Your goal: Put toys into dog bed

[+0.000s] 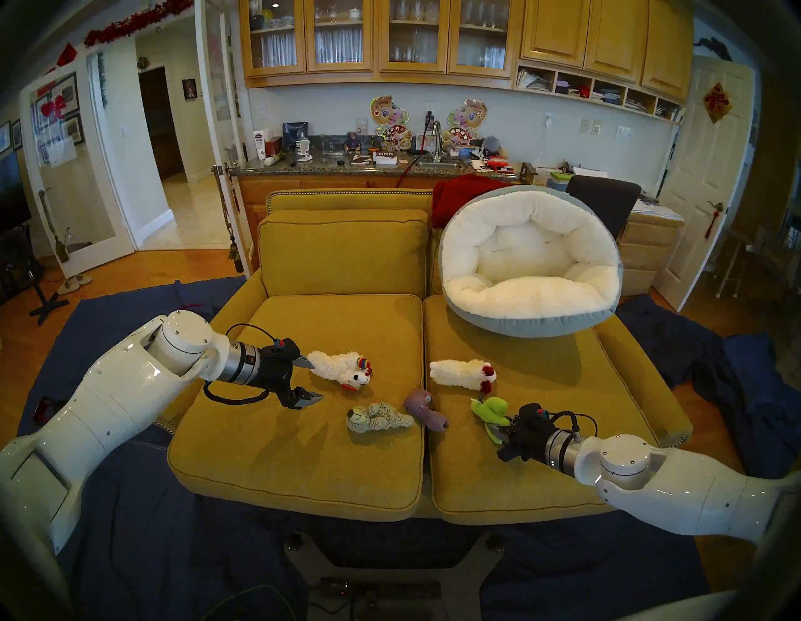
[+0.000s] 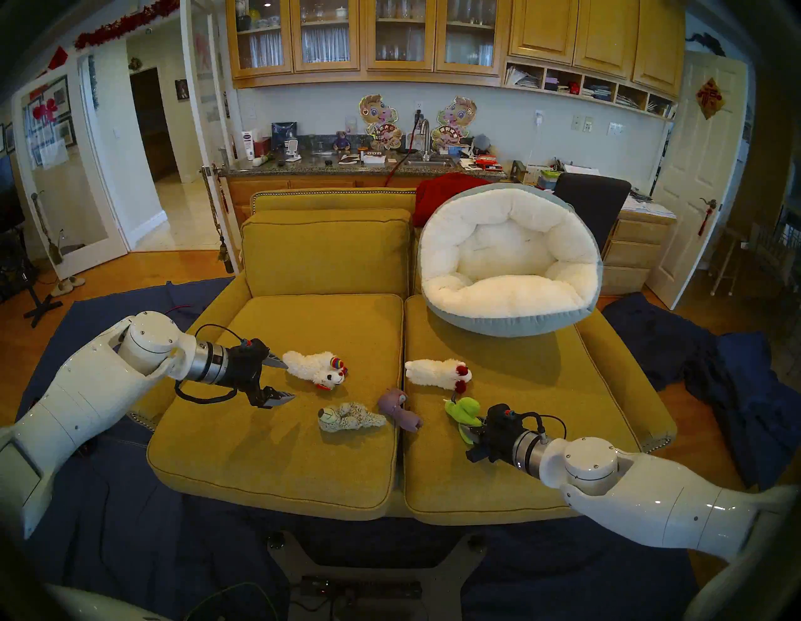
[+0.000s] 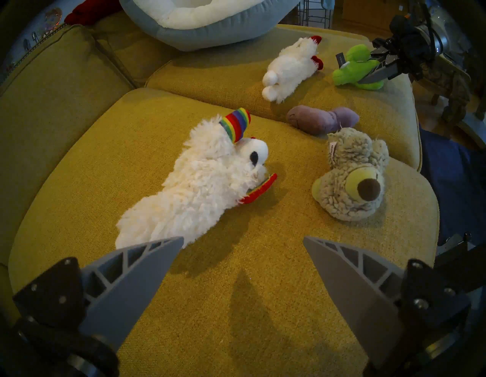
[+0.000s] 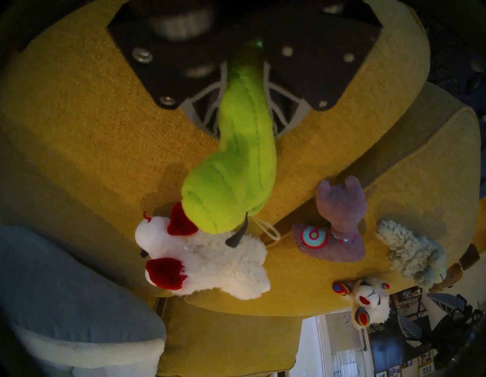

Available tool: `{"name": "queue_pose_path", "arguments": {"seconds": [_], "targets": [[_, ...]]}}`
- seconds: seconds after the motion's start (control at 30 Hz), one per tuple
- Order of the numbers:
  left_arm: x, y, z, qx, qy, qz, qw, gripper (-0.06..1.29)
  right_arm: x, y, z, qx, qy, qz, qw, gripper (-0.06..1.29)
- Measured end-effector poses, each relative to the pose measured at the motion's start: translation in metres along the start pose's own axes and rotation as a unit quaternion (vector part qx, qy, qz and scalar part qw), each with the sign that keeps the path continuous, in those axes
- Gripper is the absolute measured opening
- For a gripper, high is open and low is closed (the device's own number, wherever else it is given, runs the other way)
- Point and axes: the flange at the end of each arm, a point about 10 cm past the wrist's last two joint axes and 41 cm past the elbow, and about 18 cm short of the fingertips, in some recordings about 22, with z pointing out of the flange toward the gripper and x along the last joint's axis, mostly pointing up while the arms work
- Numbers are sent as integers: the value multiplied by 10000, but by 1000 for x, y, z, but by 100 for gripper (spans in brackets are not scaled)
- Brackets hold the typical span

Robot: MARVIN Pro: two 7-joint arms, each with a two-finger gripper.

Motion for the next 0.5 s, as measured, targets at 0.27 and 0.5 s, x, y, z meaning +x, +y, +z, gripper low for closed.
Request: {"name": "queue_pose_path", "arguments": {"seconds": [0.27,0.5], "targets": [[0,0,0,2,-1,0,10000,123,23,-3,-12,42,309,-73,9995,11],[0,0,0,4,-1,0,10000,123,49,7,-23,-66,554,-132,9984,11]]}}
